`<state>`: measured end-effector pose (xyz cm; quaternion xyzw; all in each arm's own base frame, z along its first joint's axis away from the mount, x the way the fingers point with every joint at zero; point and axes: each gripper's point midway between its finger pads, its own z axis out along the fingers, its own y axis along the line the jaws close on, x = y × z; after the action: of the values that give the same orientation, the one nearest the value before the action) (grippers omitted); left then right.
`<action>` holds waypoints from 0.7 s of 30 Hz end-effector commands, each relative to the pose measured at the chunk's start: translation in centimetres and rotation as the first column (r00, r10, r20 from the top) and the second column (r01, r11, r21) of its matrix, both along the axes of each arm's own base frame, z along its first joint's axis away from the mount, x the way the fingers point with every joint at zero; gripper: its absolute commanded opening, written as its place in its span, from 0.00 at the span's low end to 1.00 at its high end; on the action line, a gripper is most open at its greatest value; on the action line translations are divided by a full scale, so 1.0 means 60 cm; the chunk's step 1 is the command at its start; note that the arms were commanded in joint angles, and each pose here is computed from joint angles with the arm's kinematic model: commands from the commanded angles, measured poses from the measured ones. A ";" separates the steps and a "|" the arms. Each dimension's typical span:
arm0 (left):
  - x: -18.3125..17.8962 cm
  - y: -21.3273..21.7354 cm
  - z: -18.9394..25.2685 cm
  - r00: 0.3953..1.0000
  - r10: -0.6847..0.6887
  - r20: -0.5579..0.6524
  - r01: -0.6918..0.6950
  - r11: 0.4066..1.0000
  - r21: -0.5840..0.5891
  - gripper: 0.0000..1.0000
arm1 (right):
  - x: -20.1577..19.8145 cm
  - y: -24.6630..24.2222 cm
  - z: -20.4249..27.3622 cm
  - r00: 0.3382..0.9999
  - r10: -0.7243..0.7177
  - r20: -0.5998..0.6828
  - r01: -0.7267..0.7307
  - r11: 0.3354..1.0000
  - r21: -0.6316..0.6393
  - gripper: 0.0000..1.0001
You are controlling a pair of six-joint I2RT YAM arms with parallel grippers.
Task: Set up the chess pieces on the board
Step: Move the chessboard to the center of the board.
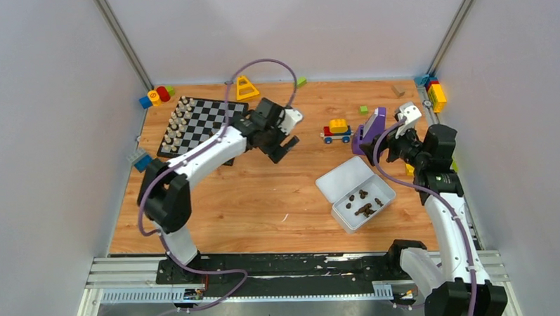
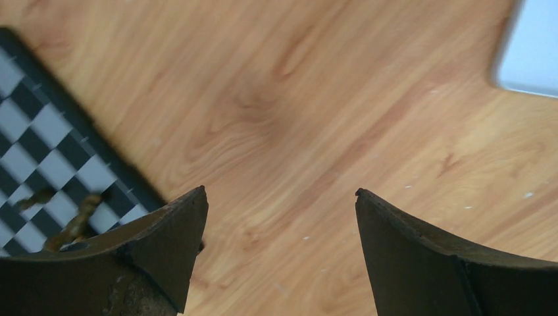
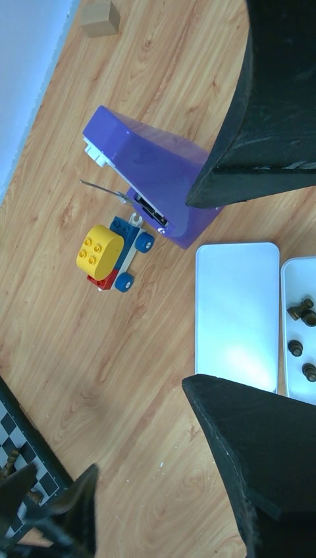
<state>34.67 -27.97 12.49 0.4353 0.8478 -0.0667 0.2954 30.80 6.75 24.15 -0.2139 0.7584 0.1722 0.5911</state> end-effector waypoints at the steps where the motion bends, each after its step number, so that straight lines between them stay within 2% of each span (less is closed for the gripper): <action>1: 0.034 0.079 0.061 0.987 0.088 0.131 -0.083 0.996 -0.043 0.91 | 0.003 0.019 0.008 0.998 0.055 0.011 -0.055 0.999 -0.002 1.00; 6: 0.066 0.186 0.121 0.951 0.281 0.129 -0.250 0.944 -0.215 0.91 | 0.001 0.034 0.003 0.996 0.090 -0.007 -0.090 0.996 0.011 1.00; 10: 0.109 0.292 0.182 0.881 0.455 0.132 -0.388 0.853 -0.351 0.91 | 0.004 0.054 0.003 0.991 0.126 -0.037 -0.124 0.991 0.054 1.00; 12: 0.131 0.347 0.206 0.833 0.536 0.135 -0.450 0.799 -0.399 0.91 | 0.012 0.076 0.008 0.989 0.141 -0.048 -0.137 0.989 0.062 1.00; 14: 0.153 0.423 0.223 0.760 0.637 0.127 -0.532 0.723 -0.441 0.91 | 0.021 0.111 0.010 0.983 0.172 -0.059 -0.169 0.984 0.056 1.00; 18: 0.187 0.529 0.221 0.653 0.757 0.020 -0.637 0.564 -0.525 0.91 | 0.051 0.183 -0.002 0.971 0.224 -0.087 -0.224 0.975 0.016 1.00; 21: 0.210 0.569 0.221 0.616 0.785 -0.067 -0.663 0.471 -0.582 0.91 | 0.084 0.244 -0.027 0.949 0.280 -0.144 -0.279 0.960 0.027 1.00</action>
<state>45.22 4.69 24.78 -0.0120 0.8751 -0.0623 0.4798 32.56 18.09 21.60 -0.3008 0.7692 0.2690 0.4955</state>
